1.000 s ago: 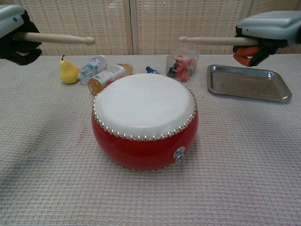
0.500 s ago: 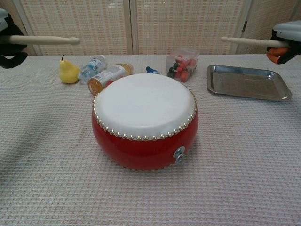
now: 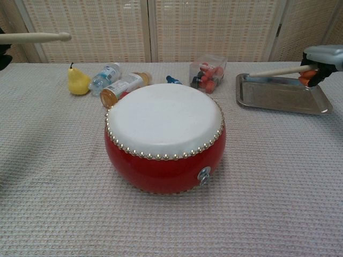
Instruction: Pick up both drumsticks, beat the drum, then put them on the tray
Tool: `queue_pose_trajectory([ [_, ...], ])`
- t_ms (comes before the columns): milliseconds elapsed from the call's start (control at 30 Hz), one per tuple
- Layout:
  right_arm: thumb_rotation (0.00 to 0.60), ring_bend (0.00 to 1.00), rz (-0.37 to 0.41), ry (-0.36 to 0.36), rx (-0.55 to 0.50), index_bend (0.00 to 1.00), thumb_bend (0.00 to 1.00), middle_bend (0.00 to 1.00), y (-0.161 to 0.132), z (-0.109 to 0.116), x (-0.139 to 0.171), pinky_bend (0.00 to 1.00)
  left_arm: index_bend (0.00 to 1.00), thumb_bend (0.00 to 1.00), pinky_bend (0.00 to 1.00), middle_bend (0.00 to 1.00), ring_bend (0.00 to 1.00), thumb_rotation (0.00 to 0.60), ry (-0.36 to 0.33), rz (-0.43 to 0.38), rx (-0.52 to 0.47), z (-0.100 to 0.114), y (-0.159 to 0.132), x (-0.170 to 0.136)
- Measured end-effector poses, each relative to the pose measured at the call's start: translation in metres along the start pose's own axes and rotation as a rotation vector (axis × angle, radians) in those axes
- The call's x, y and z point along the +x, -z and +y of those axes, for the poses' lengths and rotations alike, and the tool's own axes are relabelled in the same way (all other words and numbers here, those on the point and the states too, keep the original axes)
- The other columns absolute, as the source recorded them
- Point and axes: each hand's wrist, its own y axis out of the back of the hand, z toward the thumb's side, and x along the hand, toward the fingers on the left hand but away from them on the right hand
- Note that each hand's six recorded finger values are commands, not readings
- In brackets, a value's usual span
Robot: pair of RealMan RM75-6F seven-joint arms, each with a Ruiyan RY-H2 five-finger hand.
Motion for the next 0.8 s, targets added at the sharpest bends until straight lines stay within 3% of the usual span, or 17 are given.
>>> queue_pose_trajectory([
  [433,0.600,0.05,-0.097,-0.051,-0.037,0.05,0.32,0.17,0.000,-0.012,-0.010,0.16,1.00,0.87,1.00,1.00,1.00,0.600,-0.004,0.014,-0.016,0.003,0.011,-0.004],
  [533,0.600,0.01,-0.115,-0.064,-0.028,0.00,0.26,0.12,0.000,-0.013,-0.012,0.14,1.00,0.87,1.00,1.00,1.00,0.600,-0.009,0.017,-0.020,0.005,0.013,-0.005],
  [800,0.600,0.00,-0.146,-0.067,-0.041,0.00,0.12,0.05,-0.002,-0.011,-0.016,0.09,1.00,0.87,1.00,1.00,1.00,0.600,-0.011,0.015,-0.018,0.006,0.015,-0.005],
])
